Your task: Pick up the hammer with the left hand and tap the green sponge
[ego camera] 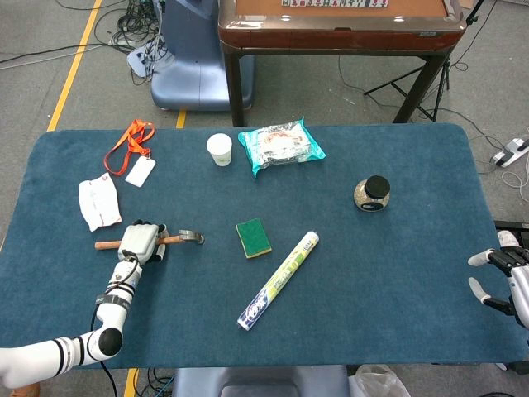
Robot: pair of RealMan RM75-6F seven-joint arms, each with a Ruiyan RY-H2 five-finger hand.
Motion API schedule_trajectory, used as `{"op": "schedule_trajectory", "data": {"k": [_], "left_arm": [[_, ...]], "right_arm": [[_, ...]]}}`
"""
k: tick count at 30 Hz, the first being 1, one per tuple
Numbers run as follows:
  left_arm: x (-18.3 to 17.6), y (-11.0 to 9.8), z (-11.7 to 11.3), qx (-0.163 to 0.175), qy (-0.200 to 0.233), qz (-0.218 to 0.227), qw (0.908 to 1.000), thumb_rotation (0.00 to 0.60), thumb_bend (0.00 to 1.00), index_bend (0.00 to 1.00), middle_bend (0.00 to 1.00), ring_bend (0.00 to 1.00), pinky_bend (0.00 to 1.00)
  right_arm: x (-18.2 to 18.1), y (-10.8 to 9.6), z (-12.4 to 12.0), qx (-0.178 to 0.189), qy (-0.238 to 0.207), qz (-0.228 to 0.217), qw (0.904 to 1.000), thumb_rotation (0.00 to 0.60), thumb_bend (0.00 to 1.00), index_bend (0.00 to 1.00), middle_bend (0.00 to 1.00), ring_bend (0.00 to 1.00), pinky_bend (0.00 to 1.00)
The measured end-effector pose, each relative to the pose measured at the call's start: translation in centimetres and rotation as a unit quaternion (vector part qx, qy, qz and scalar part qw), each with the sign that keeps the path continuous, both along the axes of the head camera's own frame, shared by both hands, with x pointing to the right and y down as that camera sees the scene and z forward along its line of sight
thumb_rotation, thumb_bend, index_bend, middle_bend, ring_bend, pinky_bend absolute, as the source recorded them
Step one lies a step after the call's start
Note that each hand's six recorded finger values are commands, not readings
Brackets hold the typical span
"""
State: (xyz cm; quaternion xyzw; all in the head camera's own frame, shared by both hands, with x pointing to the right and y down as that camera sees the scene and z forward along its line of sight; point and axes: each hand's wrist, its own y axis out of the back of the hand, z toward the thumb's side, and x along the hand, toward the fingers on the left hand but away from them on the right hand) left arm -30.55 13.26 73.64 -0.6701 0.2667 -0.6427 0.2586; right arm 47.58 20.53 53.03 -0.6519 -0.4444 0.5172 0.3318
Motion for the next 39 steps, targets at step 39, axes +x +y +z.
{"op": "schedule_trajectory", "data": {"k": [39], "left_arm": [[0.0,-0.6,-1.3,-0.001,0.063,-0.019,0.9979,0.600,0.51,0.63,0.64,0.47,0.15]], "right_arm": [[0.0,0.0,0.1,-0.001,0.000,0.001,1.0000,0.600,0.32,0.46,0.45,0.39,0.26]]}}
